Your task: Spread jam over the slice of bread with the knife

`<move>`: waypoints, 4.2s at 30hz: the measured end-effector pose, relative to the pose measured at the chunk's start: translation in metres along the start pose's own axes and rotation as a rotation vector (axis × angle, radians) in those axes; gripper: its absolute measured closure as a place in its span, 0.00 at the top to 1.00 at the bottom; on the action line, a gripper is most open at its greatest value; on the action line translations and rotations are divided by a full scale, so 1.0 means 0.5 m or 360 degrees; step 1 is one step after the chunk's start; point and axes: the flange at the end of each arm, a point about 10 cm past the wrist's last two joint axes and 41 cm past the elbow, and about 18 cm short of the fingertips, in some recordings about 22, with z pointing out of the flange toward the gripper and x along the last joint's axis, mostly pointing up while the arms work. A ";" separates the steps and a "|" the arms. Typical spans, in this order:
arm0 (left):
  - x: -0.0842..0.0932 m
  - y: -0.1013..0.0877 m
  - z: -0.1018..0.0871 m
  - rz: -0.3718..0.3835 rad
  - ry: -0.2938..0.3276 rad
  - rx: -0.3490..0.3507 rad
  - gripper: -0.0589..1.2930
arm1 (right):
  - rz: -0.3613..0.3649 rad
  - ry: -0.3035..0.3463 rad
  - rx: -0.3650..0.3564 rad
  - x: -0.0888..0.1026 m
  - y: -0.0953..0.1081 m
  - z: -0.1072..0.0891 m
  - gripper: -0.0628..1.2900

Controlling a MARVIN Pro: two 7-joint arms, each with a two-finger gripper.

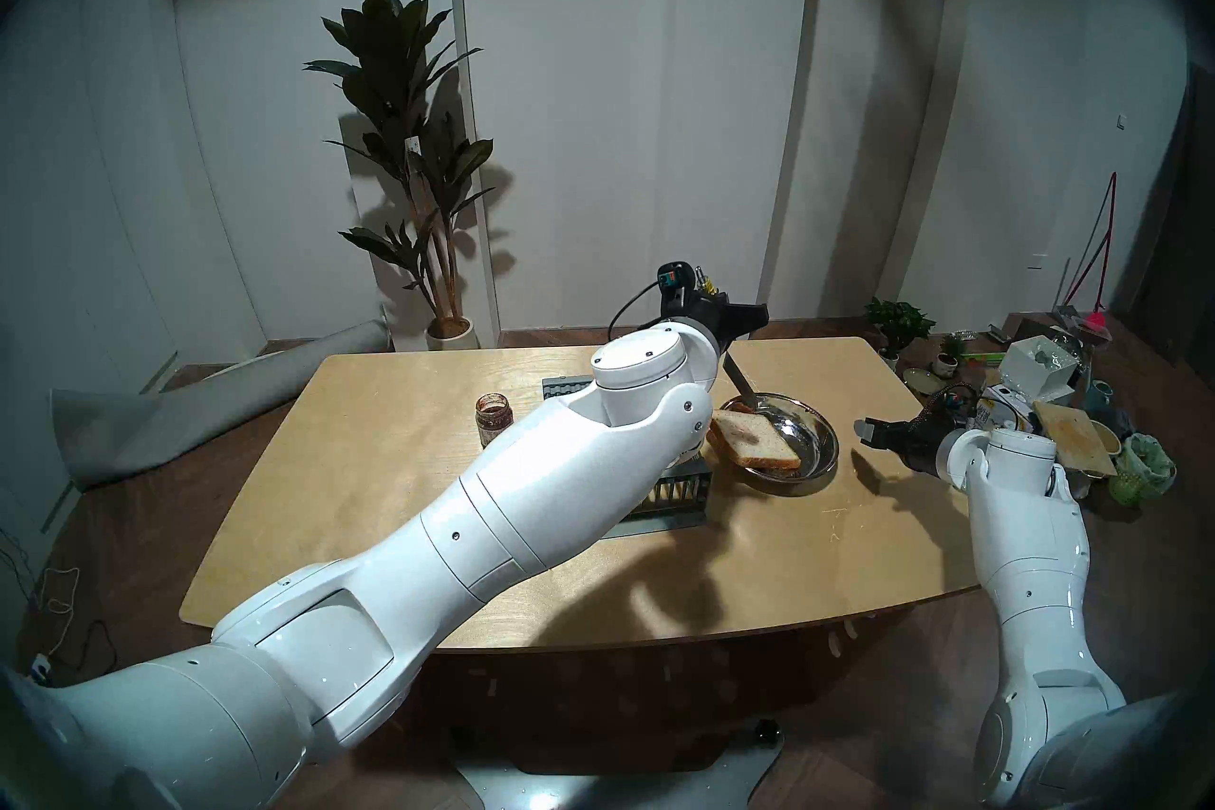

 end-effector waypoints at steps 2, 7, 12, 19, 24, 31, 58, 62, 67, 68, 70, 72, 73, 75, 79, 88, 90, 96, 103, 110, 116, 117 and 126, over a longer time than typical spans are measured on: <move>-0.003 0.003 0.001 -0.0032 -0.0004 -0.0019 0.08 | -0.0011 -0.0006 -0.0009 -0.003 -0.001 0.003 0.95; -0.010 0.013 0.005 -0.0118 0.0004 -0.0068 0.08 | -0.0034 -0.0016 -0.0027 -0.008 -0.003 0.008 0.95; -0.036 0.003 0.021 -0.0173 0.0006 -0.0056 0.08 | -0.0051 -0.0013 -0.0032 -0.008 -0.007 0.013 0.95; -0.067 -0.022 0.043 -0.0176 -0.0006 0.0006 0.08 | -0.0056 -0.0002 -0.0010 -0.004 -0.018 0.017 0.95; -0.074 -0.034 0.052 -0.0220 -0.0010 0.0010 0.08 | -0.0072 0.0008 0.0001 0.000 -0.024 0.018 0.95; -0.080 -0.034 0.056 -0.0287 -0.0027 -0.0013 0.08 | -0.0087 0.0006 0.0012 0.003 -0.034 0.022 0.95; -0.130 -0.099 0.067 -0.0274 -0.0074 0.0147 0.08 | -0.0055 -0.0038 0.0028 -0.010 -0.097 0.039 0.95; -0.138 -0.109 0.068 -0.0252 -0.0086 0.0188 0.08 | -0.0053 -0.0038 0.0020 -0.011 -0.099 0.038 0.95; -0.148 -0.112 0.068 -0.0200 -0.0111 0.0243 0.08 | -0.0049 -0.0043 0.0008 -0.013 -0.102 0.036 0.95; -0.150 -0.111 0.067 -0.0184 -0.0119 0.0254 0.08 | -0.0049 -0.0045 0.0005 -0.014 -0.102 0.036 0.95; -0.152 -0.109 0.066 -0.0163 -0.0129 0.0268 0.08 | -0.0048 -0.0047 0.0002 -0.015 -0.103 0.036 0.95; -0.152 -0.106 0.065 -0.0141 -0.0135 0.0280 0.08 | -0.0046 -0.0050 -0.0001 -0.016 -0.104 0.035 0.95; -0.151 -0.103 0.063 -0.0123 -0.0139 0.0288 0.08 | -0.0045 -0.0051 -0.0003 -0.017 -0.104 0.035 0.95; -0.151 -0.099 0.061 -0.0096 -0.0145 0.0298 0.08 | -0.0044 -0.0053 -0.0006 -0.019 -0.105 0.035 0.95; -0.146 -0.094 0.057 -0.0033 -0.0159 0.0332 0.08 | -0.0044 -0.0057 -0.0012 -0.022 -0.106 0.035 0.95; -0.131 -0.097 0.052 0.0042 -0.0181 0.0393 0.08 | -0.0042 -0.0059 -0.0006 -0.025 -0.108 0.037 0.95; -0.127 -0.099 0.052 0.0055 -0.0185 0.0406 0.08 | -0.0041 -0.0060 -0.0002 -0.026 -0.108 0.037 0.95; -0.119 -0.103 0.053 0.0085 -0.0197 0.0436 0.08 | -0.0038 -0.0063 0.0005 -0.028 -0.109 0.039 0.95; -0.112 -0.104 0.057 0.0102 -0.0221 0.0476 0.08 | -0.0042 -0.0068 0.0008 -0.031 -0.110 0.042 0.95; -0.105 -0.111 0.058 0.0108 -0.0243 0.0531 0.08 | -0.0051 -0.0071 0.0013 -0.033 -0.113 0.047 0.95; -0.096 -0.121 0.055 0.0112 -0.0245 0.0558 0.08 | -0.0055 -0.0072 0.0021 -0.034 -0.116 0.049 0.95; -0.094 -0.124 0.054 0.0112 -0.0245 0.0561 0.08 | -0.0056 -0.0072 0.0022 -0.034 -0.117 0.049 0.95; -0.077 -0.134 0.043 0.0124 -0.0230 0.0576 0.08 | -0.0055 -0.0073 0.0035 -0.037 -0.123 0.053 0.95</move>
